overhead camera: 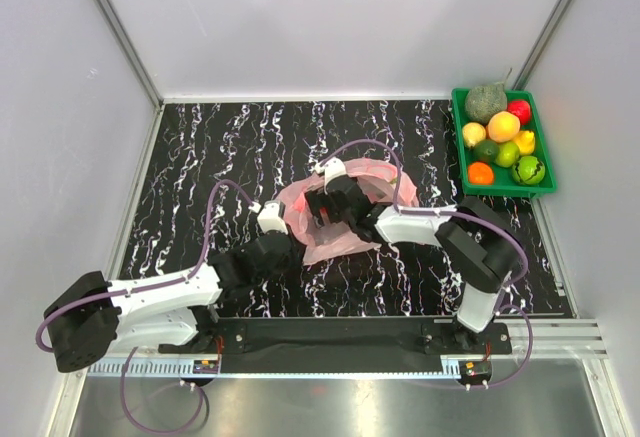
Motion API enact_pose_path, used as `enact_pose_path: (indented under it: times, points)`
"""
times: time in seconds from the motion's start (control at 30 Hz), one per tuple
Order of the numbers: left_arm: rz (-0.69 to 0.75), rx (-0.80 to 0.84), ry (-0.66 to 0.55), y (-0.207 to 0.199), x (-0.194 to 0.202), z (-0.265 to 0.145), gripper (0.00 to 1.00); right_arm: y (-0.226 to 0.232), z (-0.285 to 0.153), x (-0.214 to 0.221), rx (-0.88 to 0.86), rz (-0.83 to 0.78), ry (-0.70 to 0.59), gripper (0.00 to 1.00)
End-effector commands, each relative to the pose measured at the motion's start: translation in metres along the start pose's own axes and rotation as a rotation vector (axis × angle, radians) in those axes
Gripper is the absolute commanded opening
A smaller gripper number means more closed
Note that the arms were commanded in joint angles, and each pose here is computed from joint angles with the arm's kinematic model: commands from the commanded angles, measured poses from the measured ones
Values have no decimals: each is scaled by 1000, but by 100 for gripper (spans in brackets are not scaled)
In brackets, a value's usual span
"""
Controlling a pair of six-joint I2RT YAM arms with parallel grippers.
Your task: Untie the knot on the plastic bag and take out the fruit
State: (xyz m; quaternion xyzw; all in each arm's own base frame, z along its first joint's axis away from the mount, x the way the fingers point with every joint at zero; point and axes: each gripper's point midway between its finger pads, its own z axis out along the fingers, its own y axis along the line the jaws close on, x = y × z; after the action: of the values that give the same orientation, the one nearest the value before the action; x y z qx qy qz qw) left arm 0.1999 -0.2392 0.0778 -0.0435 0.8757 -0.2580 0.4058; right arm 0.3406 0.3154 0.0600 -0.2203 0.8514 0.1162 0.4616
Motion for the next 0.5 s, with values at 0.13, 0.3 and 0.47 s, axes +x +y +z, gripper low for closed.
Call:
enact_pose_path:
  times: [0.13, 0.3, 0.47]
  points:
    - [-37, 56, -46, -21, -18, -1, 0, -4, 28, -35, 90, 0, -124, 100]
    - [-35, 61, -40, -22, -16, 1, 0, -4, 35, -44, 103, 19, -171, 100]
    - [-34, 66, -28, -23, -13, 2, 0, 6, 46, -44, 68, 40, -170, 91]
